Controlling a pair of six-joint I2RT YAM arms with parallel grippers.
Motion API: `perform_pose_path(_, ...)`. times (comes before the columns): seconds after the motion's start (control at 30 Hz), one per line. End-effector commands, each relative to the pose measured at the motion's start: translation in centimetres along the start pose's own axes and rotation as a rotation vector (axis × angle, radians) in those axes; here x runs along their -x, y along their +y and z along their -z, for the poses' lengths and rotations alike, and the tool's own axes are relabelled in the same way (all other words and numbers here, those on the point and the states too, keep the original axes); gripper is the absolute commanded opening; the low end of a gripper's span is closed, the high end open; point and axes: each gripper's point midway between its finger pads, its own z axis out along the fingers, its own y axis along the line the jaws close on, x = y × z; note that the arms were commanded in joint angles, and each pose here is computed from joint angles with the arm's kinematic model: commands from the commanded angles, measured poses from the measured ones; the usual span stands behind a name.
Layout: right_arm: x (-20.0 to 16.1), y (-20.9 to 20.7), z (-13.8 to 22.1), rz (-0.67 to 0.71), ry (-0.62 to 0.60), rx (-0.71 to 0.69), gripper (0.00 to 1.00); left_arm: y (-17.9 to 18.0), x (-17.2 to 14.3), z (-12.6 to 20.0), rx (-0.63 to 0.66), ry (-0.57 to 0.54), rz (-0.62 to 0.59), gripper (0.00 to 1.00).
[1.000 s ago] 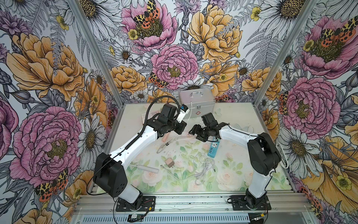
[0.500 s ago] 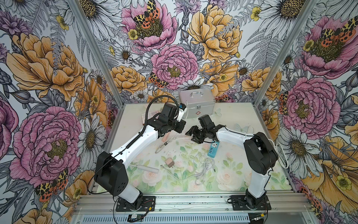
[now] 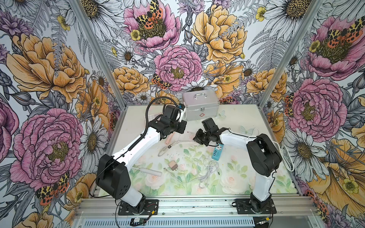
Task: Charge the electric toothbrush
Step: Pick up the charging cable from the center of the board.
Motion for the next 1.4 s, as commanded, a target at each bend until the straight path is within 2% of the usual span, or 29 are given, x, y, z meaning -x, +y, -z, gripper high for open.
perform_pose_path(0.0,2.5,2.9,2.6,0.092,-0.125,0.051,0.07,2.1,0.3,0.5,0.058,-0.032,0.122,0.0)
perform_pose_path(0.07,3.1,3.7,3.7,0.126,-0.163,0.064,0.0,2.3,0.8,0.8,0.055,-0.046,0.174,0.0)
perform_pose_path(0.2,4.3,6.2,7.2,0.227,-0.258,0.107,0.0,2.2,2.5,1.9,0.054,-0.098,0.285,0.0)
perform_pose_path(0.4,6.8,7.5,13.4,0.393,-0.375,0.105,0.0,0.6,2.9,2.6,0.042,-0.146,0.454,0.0)
perform_pose_path(0.5,7.6,9.0,15.9,0.567,-0.401,0.11,0.0,0.4,1.6,0.7,-0.014,-0.148,0.565,0.01)
perform_pose_path(0.57,7.6,9.7,16.6,0.691,-0.402,0.117,0.0,1.5,-0.4,-0.9,-0.018,-0.114,0.65,0.02)
perform_pose_path(0.63,7.5,10.1,16.7,0.763,-0.373,0.125,0.0,2.1,-1.7,-1.9,-0.028,-0.104,0.681,0.07)
perform_pose_path(0.77,6.9,10.6,15.9,0.864,-0.315,0.141,0.0,2.0,-2.5,-2.7,-0.083,-0.096,0.651,0.25)
perform_pose_path(0.83,6.7,11.0,15.4,0.884,-0.294,0.154,0.0,2.1,-3.2,-2.9,-0.09,-0.084,0.637,0.37)
perform_pose_path(0.9,5.9,11.6,14.9,0.924,-0.272,0.175,0.0,2.6,-4.1,-2.6,-0.078,-0.082,0.638,0.44)
perform_pose_path(1.0,5.5,11.7,14.4,0.976,-0.276,0.143,0.0,3.6,-4.4,-0.8,-0.061,-0.122,0.633,0.48)
perform_pose_path(1.13,5.3,10.8,14.6,1.055,-0.274,0.107,0.0,3.8,-2.4,3.1,-0.054,-0.227,0.485,0.53)
perform_pose_path(1.23,4.7,10.2,15.2,1.149,-0.266,0.097,0.0,2.9,-0.7,5.1,-0.106,-0.279,0.355,0.59)
perform_pose_path(1.37,3.6,9.4,16.3,1.311,-0.278,0.085,0.0,2.0,0.5,6.5,-0.202,-0.281,0.251,0.61)
